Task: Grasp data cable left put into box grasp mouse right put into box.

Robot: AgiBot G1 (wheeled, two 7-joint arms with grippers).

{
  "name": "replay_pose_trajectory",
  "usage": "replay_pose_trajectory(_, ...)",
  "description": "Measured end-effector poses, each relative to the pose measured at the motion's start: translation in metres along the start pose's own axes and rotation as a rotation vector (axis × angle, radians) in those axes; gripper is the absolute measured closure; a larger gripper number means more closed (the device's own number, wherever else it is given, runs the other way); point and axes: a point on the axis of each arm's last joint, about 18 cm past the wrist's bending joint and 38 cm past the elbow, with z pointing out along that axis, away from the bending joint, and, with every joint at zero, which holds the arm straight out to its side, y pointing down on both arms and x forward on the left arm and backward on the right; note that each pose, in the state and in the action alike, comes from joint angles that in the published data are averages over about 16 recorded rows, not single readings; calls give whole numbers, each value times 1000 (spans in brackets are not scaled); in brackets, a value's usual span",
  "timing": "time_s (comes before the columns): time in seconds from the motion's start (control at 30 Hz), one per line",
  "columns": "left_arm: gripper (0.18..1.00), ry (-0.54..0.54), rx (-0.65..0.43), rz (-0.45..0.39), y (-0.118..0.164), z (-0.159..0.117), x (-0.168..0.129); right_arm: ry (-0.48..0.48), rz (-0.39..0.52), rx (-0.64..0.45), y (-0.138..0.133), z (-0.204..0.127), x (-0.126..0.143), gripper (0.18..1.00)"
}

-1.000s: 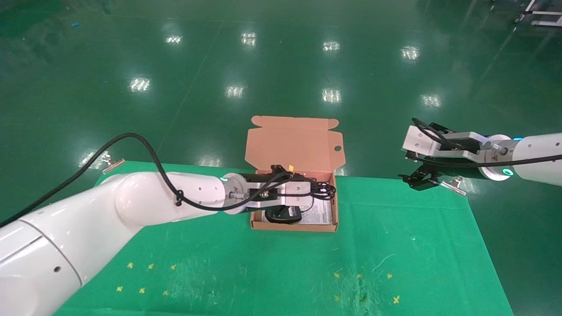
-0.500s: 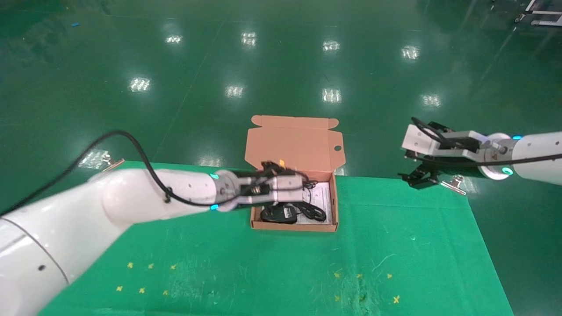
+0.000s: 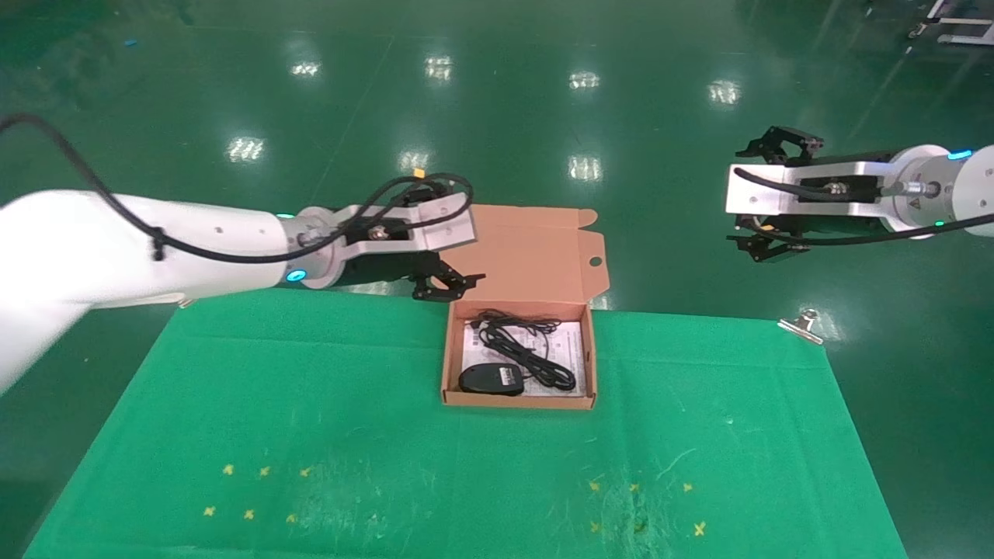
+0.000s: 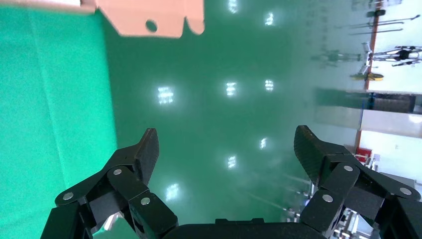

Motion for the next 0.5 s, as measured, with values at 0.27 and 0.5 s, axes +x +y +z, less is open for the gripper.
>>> replay_pose_trajectory(0.27, 316, 64, 74, -139, 10, -20, 18, -86, 124, 116, -14, -2, -31, 178)
replay_pose_trajectory(0.5, 229, 124, 155, -260, 17, -43, 35, -175, 260, 239, -27, -9, -61, 178)
